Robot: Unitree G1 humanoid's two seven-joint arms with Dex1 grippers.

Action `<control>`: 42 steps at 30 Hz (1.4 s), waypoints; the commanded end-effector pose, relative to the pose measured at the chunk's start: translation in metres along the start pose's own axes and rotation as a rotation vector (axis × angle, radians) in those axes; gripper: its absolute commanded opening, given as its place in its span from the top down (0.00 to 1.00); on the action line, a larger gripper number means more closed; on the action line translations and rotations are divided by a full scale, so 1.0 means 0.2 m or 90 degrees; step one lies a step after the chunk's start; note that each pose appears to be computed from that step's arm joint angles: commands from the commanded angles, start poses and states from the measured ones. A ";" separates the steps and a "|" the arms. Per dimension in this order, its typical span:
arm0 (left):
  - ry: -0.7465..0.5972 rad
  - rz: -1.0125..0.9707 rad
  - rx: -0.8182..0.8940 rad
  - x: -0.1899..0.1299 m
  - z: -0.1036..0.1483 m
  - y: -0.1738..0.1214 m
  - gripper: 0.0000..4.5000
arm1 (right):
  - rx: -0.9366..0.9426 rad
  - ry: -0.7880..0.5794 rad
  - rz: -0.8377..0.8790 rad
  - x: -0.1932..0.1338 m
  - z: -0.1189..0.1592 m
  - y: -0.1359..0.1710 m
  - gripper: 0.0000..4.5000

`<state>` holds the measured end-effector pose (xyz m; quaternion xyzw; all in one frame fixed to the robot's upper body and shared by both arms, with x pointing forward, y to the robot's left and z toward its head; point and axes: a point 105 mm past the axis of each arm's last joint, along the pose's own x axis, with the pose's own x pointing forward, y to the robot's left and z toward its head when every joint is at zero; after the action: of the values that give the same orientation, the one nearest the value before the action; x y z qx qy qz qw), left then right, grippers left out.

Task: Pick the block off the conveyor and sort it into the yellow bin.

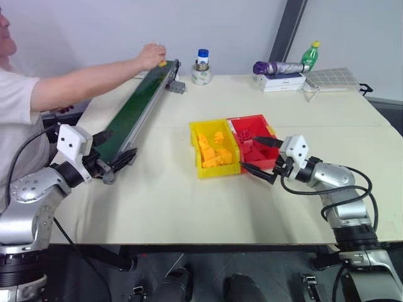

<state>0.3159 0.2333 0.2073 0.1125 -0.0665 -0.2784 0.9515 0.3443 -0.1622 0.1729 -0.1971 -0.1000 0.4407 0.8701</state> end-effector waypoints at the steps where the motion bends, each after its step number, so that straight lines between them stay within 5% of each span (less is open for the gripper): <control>1: -0.038 0.004 0.022 -0.01 0.08 0.01 0.00 | -0.032 -0.022 -0.003 -0.01 0.07 -0.02 0.00; 29: -0.057 0.065 0.024 -0.03 0.08 0.02 0.00 | -0.032 -0.025 -0.006 0.00 0.08 -0.03 0.00; 42: -0.061 0.449 0.076 -0.24 -0.02 0.12 0.00 | -0.027 -0.030 -0.011 0.00 0.07 -0.03 0.00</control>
<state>0.2992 0.2775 0.1904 0.1052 -0.1277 0.0395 0.9854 0.3448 -0.1614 0.1745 -0.1975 -0.1057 0.4391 0.8700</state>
